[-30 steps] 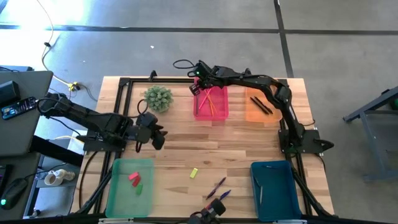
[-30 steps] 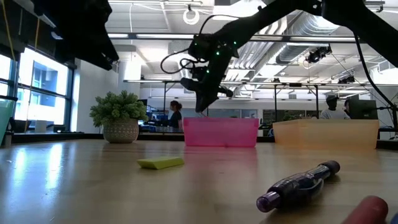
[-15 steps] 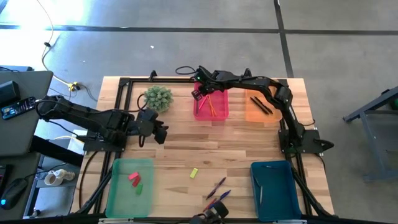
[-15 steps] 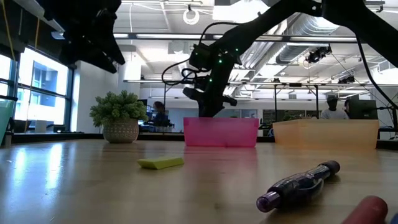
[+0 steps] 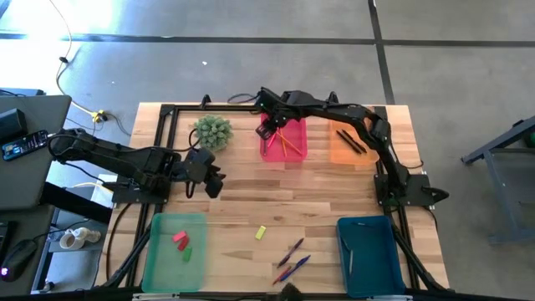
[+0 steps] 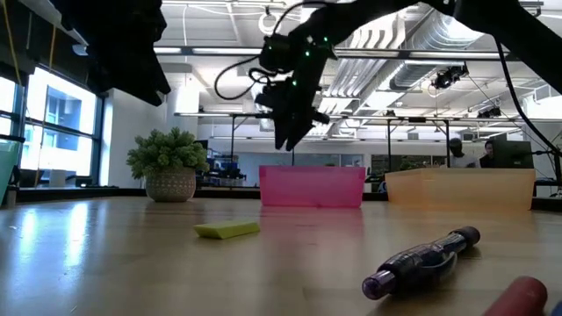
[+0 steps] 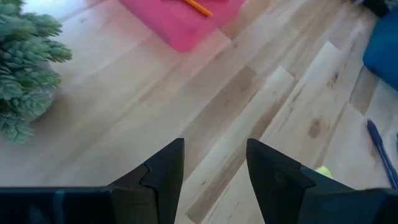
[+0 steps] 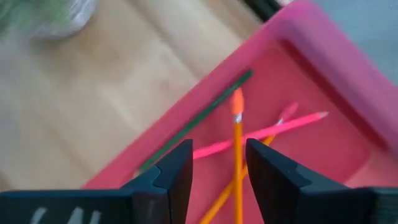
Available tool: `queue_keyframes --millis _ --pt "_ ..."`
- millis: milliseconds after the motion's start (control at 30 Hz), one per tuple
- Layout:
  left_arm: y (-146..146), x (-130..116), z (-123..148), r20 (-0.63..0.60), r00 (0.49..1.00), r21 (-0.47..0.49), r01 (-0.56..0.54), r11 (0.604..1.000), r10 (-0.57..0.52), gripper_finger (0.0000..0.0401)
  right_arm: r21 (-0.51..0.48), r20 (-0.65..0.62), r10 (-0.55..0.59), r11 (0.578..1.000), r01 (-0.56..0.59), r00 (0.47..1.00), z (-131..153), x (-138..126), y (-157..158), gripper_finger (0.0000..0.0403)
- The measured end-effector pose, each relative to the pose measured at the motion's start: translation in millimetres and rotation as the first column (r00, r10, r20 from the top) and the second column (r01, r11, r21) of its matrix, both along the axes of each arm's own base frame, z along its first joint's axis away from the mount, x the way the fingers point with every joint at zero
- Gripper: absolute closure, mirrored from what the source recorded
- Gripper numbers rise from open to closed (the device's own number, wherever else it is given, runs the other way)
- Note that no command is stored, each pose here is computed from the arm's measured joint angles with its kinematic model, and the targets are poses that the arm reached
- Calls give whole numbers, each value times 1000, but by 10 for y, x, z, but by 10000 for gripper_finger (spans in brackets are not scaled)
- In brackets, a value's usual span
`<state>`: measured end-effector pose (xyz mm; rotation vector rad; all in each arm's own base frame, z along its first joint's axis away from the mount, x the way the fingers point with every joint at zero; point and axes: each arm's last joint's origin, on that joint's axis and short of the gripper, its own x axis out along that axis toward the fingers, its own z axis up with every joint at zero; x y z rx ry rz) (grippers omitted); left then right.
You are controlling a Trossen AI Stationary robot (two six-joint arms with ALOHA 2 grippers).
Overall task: Sort crayons/erasers/pens/pencils in bins
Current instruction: Put the purple pen into the orange bin
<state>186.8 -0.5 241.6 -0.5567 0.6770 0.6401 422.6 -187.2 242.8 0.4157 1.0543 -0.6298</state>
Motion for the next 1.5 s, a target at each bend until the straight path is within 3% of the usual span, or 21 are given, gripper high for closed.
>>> queue_keyframes --millis 333,933,1167,1500 --pt "-13 -21 -23 -44 997 -22 55 998 -56 240 -87 -43 145 985 -148 989 333 38 699 261" --pt "-26 -47 -45 -90 991 -29 101 994 -103 240 -31 -88 363 930 -367 927 299 86 1914 261" --pt "-33 -54 -52 -98 988 -53 116 992 -121 240 -25 -97 397 916 -401 913 292 55 2251 261" --pt "-55 -52 -57 -93 981 -117 159 980 -170 240 -46 -218 426 894 -445 878 263 -78 2495 261"
